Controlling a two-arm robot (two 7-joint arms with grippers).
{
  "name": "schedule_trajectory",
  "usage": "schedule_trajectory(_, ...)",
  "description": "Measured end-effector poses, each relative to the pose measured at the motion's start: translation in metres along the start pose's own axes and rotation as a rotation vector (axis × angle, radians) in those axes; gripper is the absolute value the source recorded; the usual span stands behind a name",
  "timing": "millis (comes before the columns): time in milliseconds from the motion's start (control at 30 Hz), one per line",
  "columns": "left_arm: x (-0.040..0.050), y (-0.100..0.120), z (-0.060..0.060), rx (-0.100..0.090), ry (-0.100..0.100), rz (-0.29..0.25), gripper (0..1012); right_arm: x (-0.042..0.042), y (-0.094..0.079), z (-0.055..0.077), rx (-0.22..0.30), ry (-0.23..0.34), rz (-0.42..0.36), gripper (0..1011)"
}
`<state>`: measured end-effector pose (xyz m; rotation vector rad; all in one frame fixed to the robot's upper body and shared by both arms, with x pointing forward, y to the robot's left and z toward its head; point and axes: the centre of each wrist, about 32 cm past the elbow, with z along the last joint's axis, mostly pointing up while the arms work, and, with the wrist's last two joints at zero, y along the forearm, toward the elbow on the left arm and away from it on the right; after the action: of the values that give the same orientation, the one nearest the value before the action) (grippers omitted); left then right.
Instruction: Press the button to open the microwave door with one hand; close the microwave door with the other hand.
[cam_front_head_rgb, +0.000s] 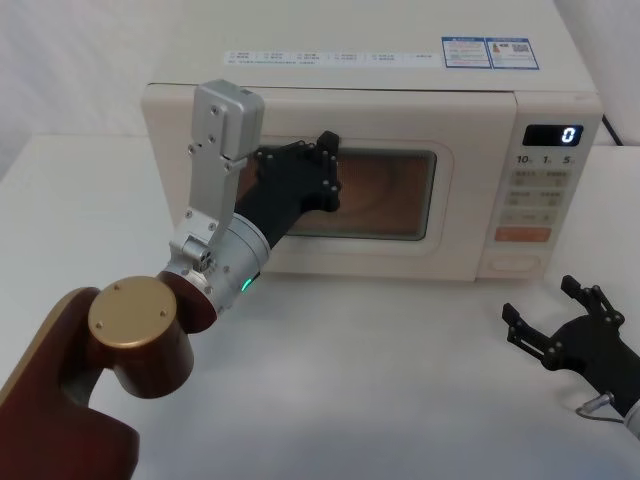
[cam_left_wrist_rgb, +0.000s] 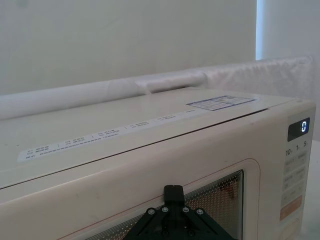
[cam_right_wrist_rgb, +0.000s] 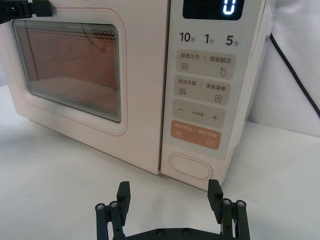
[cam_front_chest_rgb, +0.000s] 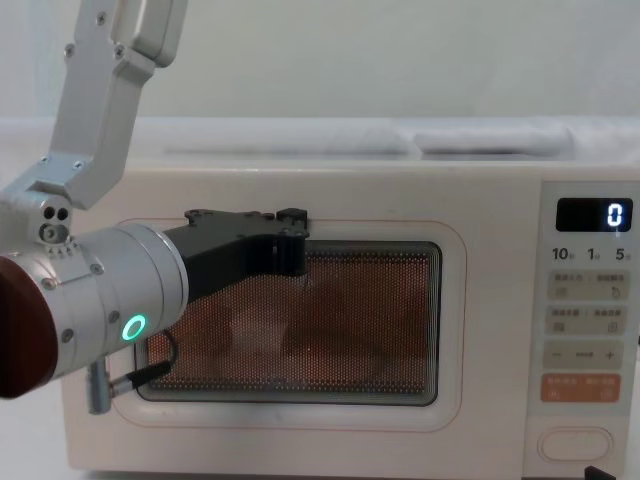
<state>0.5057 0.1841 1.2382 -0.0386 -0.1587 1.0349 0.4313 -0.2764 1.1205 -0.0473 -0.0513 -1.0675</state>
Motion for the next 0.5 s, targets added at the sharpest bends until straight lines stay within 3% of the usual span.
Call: schedule_trajectory(500, -0.002, -0.0002, -0.0004, 0.004, 0.0, 0.004, 0, 0.0, 0.0, 0.0, 0.0, 0.0, 0.0, 1000)
